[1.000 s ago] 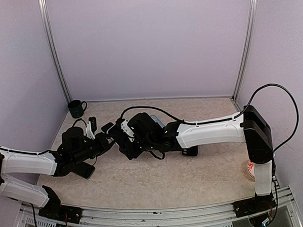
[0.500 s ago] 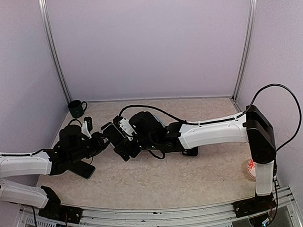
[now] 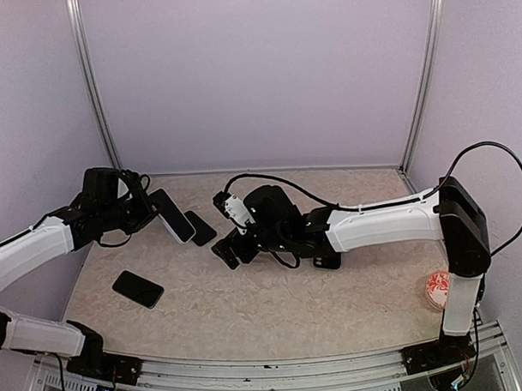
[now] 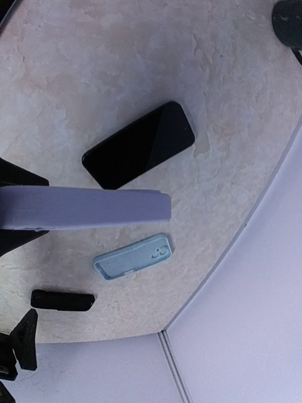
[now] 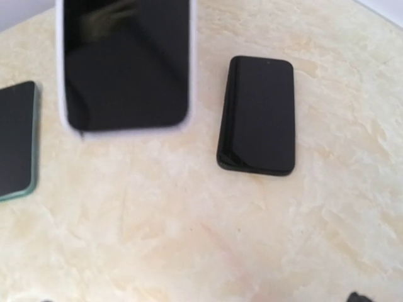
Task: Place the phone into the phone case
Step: Pass from the right arm to the left, then place the phone with the phone case at the center of the board.
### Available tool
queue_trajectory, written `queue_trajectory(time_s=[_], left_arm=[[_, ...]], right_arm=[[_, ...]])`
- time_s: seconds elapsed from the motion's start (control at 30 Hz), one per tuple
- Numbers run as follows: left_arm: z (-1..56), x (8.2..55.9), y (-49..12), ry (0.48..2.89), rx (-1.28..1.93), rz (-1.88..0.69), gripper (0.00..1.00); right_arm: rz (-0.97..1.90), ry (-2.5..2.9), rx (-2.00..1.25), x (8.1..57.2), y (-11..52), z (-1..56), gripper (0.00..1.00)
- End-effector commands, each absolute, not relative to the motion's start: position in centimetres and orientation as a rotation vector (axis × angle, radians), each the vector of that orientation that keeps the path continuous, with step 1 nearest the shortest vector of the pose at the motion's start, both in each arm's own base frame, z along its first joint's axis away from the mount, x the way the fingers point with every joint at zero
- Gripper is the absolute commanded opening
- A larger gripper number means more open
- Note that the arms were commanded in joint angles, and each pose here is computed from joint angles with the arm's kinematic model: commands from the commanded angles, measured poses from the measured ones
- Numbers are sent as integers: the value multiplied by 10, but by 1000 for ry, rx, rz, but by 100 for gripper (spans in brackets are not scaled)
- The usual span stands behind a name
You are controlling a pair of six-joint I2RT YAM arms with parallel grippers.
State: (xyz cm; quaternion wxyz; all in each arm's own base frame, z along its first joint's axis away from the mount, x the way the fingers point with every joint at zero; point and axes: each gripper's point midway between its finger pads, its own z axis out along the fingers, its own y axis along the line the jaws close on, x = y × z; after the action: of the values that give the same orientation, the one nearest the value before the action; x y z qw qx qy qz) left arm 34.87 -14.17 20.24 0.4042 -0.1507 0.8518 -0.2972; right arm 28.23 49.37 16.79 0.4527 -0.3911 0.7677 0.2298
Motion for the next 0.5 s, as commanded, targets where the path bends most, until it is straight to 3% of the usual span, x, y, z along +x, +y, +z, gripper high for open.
queue_trajectory(time_s=[0.0, 0.47], left_arm=[[190, 350, -121, 2260, -416, -735, 0], [131, 365, -81, 2479, -538, -661, 0]], right_arm=[[523, 1851, -973, 286, 490, 173, 100], [552, 1835, -1042, 334, 515, 133, 99]])
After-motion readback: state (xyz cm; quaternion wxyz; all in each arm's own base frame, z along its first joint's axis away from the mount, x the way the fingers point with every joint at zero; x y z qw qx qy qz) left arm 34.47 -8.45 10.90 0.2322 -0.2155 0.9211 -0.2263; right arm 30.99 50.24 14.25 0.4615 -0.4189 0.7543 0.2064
